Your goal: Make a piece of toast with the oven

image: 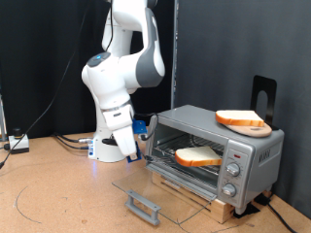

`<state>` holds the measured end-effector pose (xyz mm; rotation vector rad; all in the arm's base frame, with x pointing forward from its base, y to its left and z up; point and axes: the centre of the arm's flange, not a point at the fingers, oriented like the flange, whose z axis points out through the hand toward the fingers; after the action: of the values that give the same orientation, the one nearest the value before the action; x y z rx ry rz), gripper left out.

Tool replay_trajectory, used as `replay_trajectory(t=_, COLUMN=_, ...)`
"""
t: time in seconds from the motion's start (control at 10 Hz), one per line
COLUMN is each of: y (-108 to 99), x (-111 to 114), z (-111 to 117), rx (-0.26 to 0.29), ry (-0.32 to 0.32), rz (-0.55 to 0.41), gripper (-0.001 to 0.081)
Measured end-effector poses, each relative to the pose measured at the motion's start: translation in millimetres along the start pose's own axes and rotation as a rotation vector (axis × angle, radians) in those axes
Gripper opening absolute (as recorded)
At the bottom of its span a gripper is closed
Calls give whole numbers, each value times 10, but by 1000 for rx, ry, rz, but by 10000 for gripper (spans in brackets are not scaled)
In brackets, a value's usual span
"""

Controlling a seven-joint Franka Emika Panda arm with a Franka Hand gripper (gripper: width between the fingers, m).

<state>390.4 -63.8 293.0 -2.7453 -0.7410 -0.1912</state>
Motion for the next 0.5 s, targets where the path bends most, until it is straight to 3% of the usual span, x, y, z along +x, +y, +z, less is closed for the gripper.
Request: replay_trajectory(t=0.5, y=-202, x=143, z=245, rx=-29, ry=-19, rz=-3, gripper=396)
